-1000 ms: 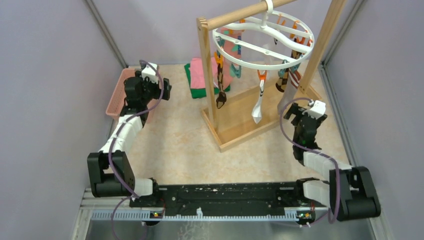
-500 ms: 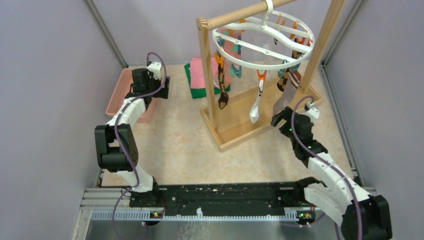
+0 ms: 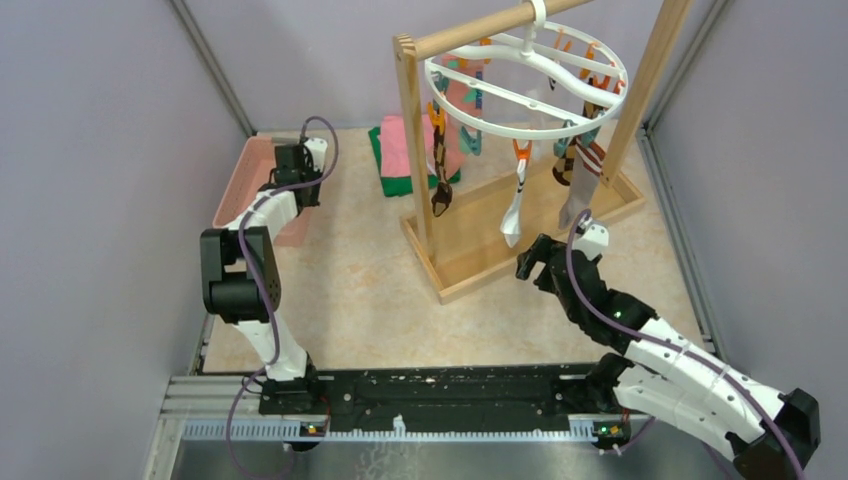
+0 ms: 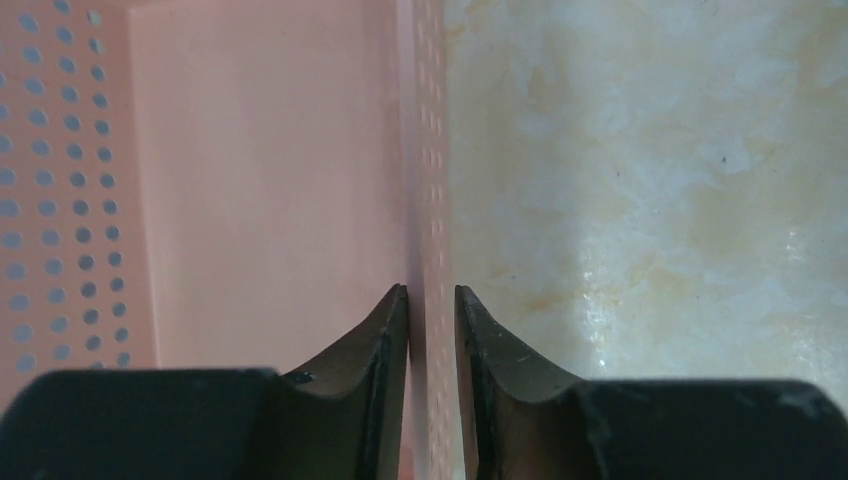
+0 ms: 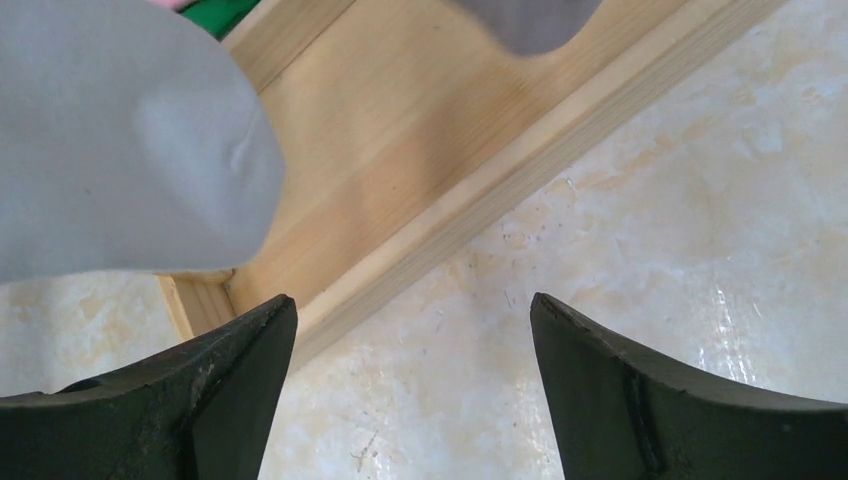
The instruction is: Remove the socks clipped to the hanger
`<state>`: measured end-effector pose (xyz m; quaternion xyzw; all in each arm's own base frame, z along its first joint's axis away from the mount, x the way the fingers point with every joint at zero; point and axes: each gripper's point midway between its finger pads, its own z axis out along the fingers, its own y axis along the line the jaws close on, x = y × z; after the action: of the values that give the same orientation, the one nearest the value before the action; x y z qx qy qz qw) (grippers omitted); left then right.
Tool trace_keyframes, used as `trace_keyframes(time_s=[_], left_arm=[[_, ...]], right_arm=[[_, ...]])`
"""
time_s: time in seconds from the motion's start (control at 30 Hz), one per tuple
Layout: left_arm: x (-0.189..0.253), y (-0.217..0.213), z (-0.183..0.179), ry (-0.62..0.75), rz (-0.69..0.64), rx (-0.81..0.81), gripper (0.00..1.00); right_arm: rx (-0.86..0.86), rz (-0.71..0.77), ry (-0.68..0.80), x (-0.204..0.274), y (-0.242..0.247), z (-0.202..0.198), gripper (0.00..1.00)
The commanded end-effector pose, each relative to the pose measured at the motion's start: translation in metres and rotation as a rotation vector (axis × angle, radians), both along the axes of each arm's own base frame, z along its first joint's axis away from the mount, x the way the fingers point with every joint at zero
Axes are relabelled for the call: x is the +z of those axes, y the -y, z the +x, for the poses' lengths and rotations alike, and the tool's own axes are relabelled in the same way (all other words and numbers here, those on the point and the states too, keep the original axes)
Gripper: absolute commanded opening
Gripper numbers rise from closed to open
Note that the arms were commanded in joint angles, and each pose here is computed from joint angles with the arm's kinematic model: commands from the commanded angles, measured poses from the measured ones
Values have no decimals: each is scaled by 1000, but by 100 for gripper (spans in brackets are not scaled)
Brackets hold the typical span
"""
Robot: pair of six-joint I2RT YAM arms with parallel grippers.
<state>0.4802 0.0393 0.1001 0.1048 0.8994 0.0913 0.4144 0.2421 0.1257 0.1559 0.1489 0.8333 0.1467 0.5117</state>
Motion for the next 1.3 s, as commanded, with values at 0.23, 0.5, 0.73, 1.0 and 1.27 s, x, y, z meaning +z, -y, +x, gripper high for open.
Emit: trace_keyframes(time_s=[0.23,0.5,0.73,1.0,1.27], left_arm=[[11,28,-84,-92,-118,-83,27],[3,71,-148,-200,-301,-224,45],[-2,90,-171,-249,-394,-282,50],[92,67,-106,4,-228,-281,61],[66,18,-54,-4,-26,-141,67]], right_arm=[[13,1,-4,7,-15,-14,83],[41,-1,-30,-14,-27,-32,83],[72,-45,-42,-22,-39,-43,83],[99,-73,-43,-25,-46,-53,83],[111,-108,-40,-25,-52,-59,83]])
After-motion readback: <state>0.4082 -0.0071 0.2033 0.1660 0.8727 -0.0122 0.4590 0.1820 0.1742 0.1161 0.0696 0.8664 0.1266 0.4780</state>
